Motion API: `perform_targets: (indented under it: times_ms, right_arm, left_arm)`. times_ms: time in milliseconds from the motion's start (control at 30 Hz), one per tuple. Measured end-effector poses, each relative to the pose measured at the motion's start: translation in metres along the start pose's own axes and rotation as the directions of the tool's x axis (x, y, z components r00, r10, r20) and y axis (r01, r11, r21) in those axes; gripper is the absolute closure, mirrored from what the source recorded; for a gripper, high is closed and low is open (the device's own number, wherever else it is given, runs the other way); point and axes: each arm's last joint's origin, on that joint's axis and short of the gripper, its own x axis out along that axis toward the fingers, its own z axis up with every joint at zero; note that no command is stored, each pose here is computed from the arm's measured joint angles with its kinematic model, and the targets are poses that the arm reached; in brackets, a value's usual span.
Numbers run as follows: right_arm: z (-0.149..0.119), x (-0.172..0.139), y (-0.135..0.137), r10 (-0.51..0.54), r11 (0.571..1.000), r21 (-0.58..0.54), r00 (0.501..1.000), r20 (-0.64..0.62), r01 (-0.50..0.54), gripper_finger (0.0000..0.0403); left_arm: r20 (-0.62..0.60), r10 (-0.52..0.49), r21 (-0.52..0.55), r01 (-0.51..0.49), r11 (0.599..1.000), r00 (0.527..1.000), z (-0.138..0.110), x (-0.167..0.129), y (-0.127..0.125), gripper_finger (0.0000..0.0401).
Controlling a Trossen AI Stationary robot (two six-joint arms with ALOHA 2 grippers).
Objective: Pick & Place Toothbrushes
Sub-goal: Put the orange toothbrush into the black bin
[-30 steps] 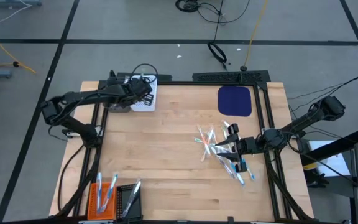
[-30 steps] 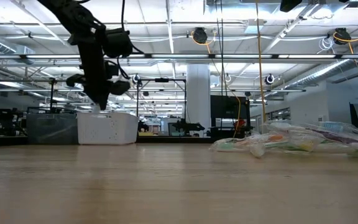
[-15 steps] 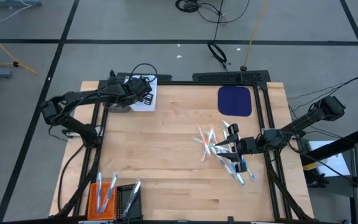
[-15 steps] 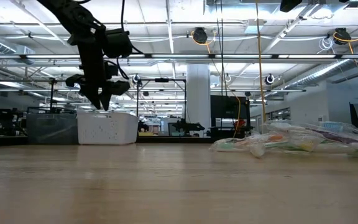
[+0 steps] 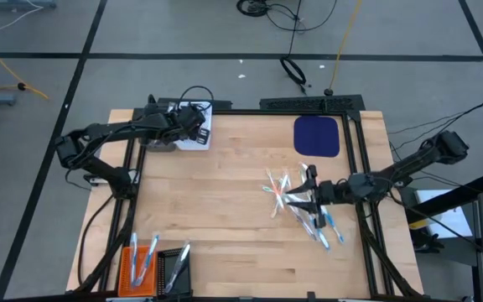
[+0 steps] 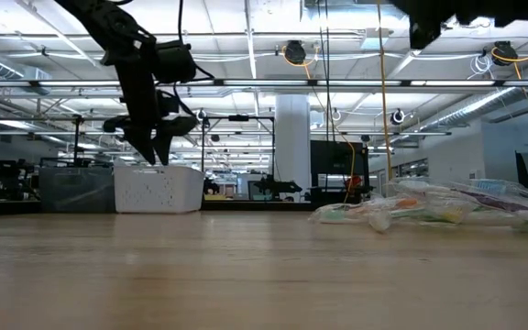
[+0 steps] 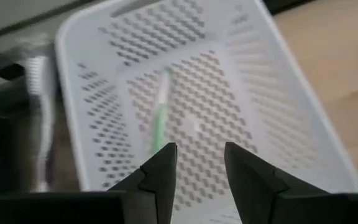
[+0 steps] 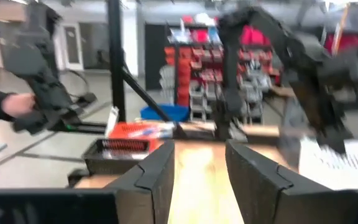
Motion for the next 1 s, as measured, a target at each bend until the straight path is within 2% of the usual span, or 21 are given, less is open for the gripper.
perform_targets:
  times_ms: [233,367,533,700,1000]
  right_arm:
    - [-0.014,-0.003,-0.018,-0.091,0.992,0.066,0.980,-0.178,0.104,0.0283]
    - [-0.022,-0.007,-0.028,-0.221,0.968,0.059,0.939,-0.264,0.245,0.0289]
    - [-0.035,-0.017,-0.042,-0.380,0.905,0.024,0.834,-0.400,0.424,0.0299]
    - [-0.048,-0.028,-0.053,-0.437,0.847,0.032,0.729,-0.527,0.531,0.0311]
    - [-0.068,-0.049,-0.066,-0.493,0.720,-0.015,0.496,-0.715,0.693,0.0323]
  left_arm:
    - [0.079,-0.165,0.083,0.159,0.984,0.983,0.003,-0.017,-0.016,0.0263]
    - [0.134,-0.241,0.132,0.224,0.966,0.961,0.001,-0.031,-0.029,0.0265]
    - [0.150,-0.311,0.192,0.280,0.940,0.939,-0.008,-0.042,-0.045,0.0265]
    - [0.148,-0.372,0.246,0.330,0.911,0.916,-0.019,-0.053,-0.060,0.0265]
    - [0.115,-0.445,0.327,0.389,0.862,0.888,-0.041,-0.070,-0.079,0.0265]
